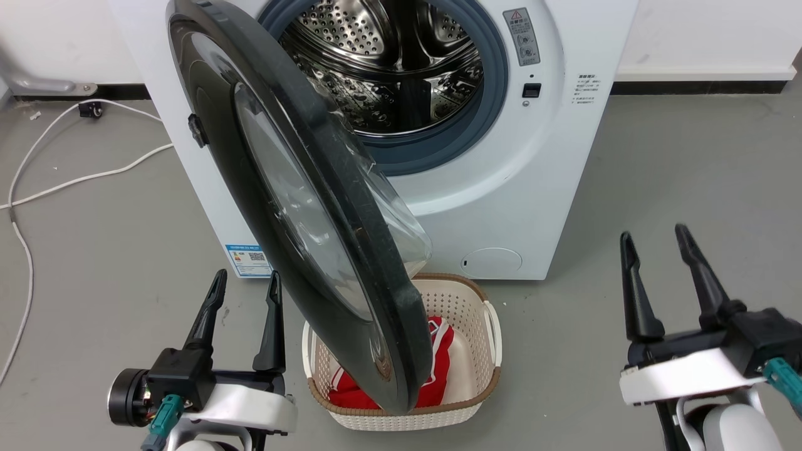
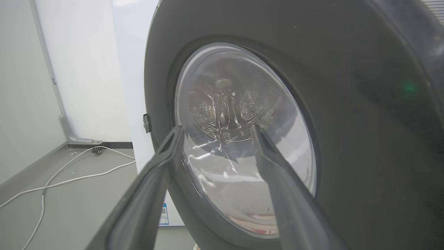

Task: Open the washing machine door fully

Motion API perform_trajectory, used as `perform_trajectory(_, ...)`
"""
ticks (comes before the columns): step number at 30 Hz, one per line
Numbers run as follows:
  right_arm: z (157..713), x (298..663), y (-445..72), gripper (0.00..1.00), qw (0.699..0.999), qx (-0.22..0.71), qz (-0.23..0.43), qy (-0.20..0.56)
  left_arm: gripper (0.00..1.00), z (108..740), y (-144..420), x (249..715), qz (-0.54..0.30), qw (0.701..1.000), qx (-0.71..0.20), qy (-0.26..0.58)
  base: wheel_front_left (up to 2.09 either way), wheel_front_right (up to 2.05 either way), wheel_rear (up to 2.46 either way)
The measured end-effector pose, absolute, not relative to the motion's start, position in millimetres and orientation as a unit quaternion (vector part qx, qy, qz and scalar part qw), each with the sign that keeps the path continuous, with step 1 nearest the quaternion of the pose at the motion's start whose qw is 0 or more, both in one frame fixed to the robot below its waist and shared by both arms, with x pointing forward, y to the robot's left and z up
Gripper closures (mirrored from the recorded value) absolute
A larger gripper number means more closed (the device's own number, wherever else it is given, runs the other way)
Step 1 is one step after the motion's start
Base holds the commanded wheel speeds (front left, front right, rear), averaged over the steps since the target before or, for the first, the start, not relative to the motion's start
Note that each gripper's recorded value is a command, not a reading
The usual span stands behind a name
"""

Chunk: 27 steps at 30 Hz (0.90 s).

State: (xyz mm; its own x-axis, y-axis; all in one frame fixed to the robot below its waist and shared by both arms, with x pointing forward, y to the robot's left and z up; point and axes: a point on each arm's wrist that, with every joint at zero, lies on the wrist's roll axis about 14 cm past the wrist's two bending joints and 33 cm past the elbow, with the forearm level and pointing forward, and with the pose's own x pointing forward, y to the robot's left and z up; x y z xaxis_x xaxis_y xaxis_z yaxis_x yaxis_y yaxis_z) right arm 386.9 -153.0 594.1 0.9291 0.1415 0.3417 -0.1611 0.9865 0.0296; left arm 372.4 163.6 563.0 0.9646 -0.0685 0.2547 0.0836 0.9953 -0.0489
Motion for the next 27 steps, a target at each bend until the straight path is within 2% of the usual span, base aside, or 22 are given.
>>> perform_trajectory(4,554,380,-161,0.0,0.991,0.015,0.064,-0.113,0.0,563,164,372,-0.038,0.991,-0.028,-0.127,0.0,0.0,0.0)
perform_trajectory(8,539,379,-165,0.0,0.994,0.012,0.057,-0.09,0.0,562,163,373,-0.039,0.991,-0.028,-0.126,0.0,0.0,0.0)
perform_trajectory(23,533,379,-169,0.0,0.995,0.021,0.051,-0.081,0.0,561,161,374,-0.043,0.991,-0.026,-0.124,0.0,0.0,0.0)
perform_trajectory(24,533,379,-169,0.0,0.995,0.021,0.051,-0.081,0.43,561,161,374,-0.044,0.991,-0.027,-0.125,0.0,0.0,0.0)
perform_trajectory(25,533,379,-169,0.0,0.995,0.021,0.051,-0.081,1.0,561,160,374,-0.044,0.991,-0.027,-0.125,0.0,0.0,0.0)
perform_trajectory(27,533,379,-169,0.0,0.995,0.021,0.051,-0.081,1.0,562,160,374,-0.045,0.991,-0.027,-0.126,0.0,0.0,0.0)
